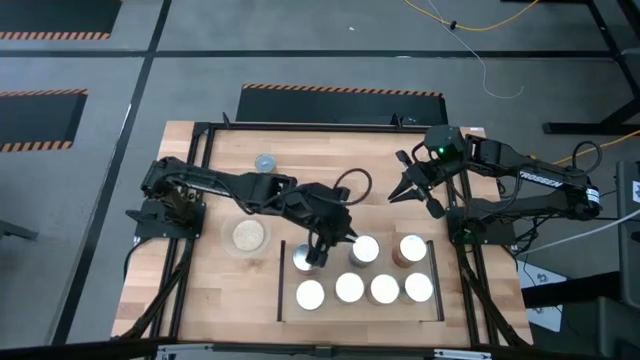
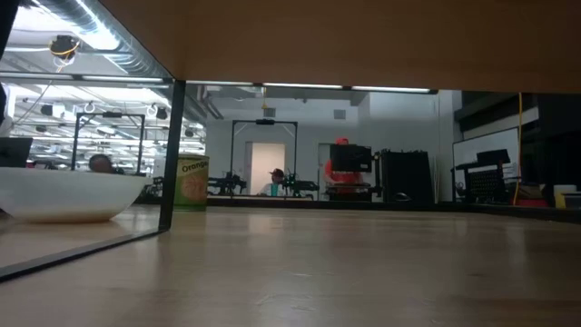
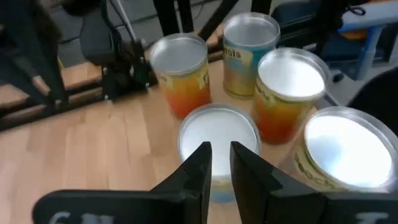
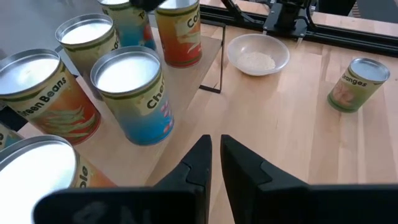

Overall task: Pick and place cans onto a shelf
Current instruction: Put the canned cherries on the shelf

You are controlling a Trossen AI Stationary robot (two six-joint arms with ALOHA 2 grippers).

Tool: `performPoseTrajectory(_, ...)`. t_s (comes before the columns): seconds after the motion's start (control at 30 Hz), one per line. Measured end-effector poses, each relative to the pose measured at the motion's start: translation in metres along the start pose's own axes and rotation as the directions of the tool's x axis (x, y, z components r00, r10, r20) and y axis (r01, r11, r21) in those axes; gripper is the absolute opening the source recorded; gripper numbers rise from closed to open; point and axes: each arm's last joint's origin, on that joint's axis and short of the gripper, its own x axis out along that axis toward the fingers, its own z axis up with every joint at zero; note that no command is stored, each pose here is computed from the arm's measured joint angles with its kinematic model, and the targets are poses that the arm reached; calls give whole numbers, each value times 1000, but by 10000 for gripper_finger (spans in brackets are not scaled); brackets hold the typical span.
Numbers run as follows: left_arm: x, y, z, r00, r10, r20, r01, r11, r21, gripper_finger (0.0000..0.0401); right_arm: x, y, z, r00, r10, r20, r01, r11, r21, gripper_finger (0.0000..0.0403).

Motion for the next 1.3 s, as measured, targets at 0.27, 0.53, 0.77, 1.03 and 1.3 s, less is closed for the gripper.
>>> performPoseTrajectory(0.27, -16, -2, -9, 991, -12, -134, 3, 998, -64, 26, 0, 0, 0, 1000, -1, 1, 1, 1000, -1, 40)
performPoseTrajectory(0.53, -4, -3, -19, 979, -22, -202, 5, 997, -83, 3, 0, 0, 0, 1000, -1, 1, 1, 1000, -1, 40)
performPoseTrajectory(0.77, 8, 3, -20, 984, -12, -179, -4, 996, -89, 2, 0, 0, 0, 1000, -1, 1, 1, 1000, -2, 40)
performPoseTrajectory(1.03, 17, 6, -24, 983, -19, -184, 1, 995, -96, 1, 0, 0, 0, 1000, -1, 1, 1, 1000, -4, 40)
performPoseTrajectory(1.3, 28, 8, -25, 986, -32, -162, 16, 995, -99, 1, 0, 0, 0, 1000, -1, 0, 1, 1000, -4, 40)
